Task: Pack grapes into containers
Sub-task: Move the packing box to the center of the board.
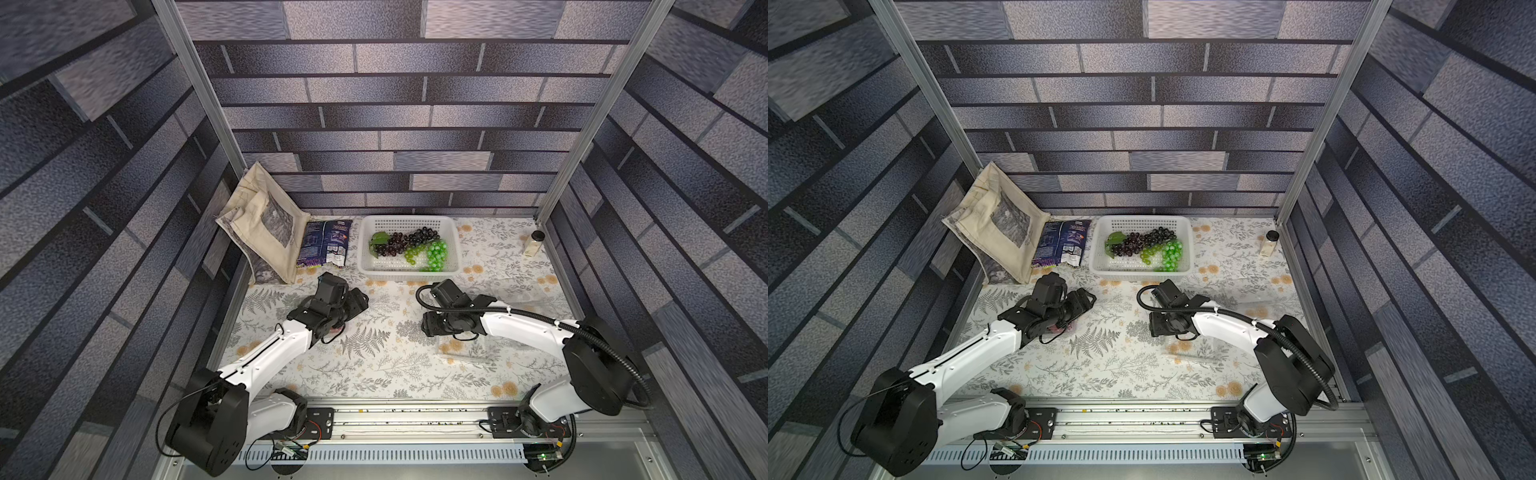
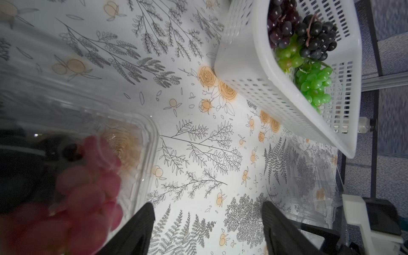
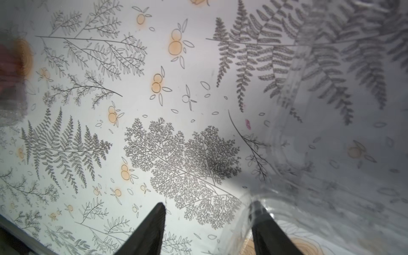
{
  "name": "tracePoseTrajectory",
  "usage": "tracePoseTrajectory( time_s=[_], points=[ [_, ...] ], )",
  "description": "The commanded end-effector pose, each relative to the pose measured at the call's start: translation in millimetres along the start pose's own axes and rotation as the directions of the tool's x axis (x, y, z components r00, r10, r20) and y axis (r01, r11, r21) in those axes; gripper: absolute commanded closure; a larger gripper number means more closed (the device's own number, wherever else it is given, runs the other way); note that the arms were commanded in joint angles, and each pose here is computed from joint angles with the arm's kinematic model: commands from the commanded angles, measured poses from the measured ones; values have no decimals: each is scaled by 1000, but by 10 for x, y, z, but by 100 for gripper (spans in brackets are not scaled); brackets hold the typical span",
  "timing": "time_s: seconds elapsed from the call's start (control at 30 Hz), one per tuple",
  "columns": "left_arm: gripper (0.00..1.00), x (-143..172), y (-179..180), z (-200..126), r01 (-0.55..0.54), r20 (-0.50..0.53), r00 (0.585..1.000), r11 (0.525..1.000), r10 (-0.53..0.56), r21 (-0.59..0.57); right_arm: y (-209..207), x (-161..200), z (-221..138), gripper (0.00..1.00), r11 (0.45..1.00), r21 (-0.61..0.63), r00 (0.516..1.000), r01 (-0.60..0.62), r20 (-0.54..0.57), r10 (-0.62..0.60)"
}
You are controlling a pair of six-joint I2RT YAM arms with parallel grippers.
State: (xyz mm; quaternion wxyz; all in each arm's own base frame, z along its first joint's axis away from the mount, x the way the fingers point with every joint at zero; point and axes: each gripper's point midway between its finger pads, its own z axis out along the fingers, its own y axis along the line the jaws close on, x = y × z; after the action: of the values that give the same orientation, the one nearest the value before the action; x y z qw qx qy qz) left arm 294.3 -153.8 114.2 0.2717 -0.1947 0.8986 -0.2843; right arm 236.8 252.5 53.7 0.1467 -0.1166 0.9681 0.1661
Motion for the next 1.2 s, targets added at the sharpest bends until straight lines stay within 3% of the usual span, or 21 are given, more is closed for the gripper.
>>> tracePoseTrajectory(
  time_s=[0.0, 0.2, 0.93, 1.07, 1.17],
  points=[
    [21, 28, 21, -144, -19, -3, 1000, 1000, 19, -5, 166, -94, 45, 44, 1000, -8, 1000, 30, 10, -30],
    [20, -18, -38, -355, -22, 30, 999, 1000, 21, 18, 422, -135, 158, 57, 996, -14, 996, 84, 0, -84],
    [19, -43, 142, -589, 16, 70, 997, 1000, -17, 12, 1480, -222, 404, 62, 955, -156, 967, 253, -3, -256],
    [19, -46, 139, -580, 18, 71, 997, 1000, -19, 14, 1538, -191, 357, 54, 951, -172, 965, 258, 4, -261],
    [19, -41, 118, -564, 13, 61, 998, 1000, -14, 16, 1504, -183, 224, 39, 951, -168, 965, 260, 18, -261]
  ],
)
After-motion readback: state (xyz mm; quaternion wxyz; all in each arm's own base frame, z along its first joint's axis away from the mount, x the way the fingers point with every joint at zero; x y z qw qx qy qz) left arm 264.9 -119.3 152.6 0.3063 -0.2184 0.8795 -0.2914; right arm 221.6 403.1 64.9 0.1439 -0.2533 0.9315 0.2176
